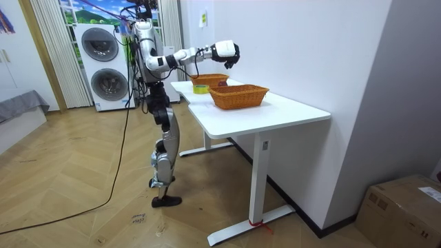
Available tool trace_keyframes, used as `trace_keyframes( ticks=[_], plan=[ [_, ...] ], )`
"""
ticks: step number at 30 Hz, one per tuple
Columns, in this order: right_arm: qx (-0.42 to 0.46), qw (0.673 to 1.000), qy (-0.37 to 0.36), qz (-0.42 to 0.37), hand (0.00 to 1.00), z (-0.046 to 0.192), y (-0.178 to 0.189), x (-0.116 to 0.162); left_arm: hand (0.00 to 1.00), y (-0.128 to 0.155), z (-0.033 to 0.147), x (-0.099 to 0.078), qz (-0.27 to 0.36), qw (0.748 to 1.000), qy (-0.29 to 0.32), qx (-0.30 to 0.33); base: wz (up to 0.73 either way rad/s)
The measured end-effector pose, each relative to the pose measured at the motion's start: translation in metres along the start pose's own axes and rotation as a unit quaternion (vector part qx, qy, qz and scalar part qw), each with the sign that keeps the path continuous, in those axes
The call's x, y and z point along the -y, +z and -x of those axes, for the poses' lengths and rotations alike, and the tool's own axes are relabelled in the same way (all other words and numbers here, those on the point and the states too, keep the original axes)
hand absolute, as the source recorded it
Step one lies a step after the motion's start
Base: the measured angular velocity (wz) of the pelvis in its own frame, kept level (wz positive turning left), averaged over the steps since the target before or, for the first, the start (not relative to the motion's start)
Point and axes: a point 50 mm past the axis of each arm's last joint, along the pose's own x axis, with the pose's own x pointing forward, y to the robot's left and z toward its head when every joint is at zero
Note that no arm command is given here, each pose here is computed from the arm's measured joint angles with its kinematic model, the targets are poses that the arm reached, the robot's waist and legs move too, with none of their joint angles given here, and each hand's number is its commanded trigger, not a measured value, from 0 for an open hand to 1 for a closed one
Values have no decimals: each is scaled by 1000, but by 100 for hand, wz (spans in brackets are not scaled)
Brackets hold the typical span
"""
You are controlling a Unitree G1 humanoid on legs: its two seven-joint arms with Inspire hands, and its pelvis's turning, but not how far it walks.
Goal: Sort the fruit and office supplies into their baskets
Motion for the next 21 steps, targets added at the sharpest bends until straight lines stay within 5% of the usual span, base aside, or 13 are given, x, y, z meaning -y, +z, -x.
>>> trace_keyframes(
  ticks=[14, 17, 21],
  plan=[
    [-79, 997, 28, -5, 95, 9, -37, -8, 0, -2, 0, 2, 0, 1000, -12, -5, -2],
    [-78, 996, 36, -6, 4, 9, -37, -10, 0, -2, 0, 3, -1, 1000, -16, -4, 0],
    [-84, 996, 39, -6, 0, 9, -40, -11, 0, -2, 0, 3, -2, 1000, -18, -4, 0]
  ],
)
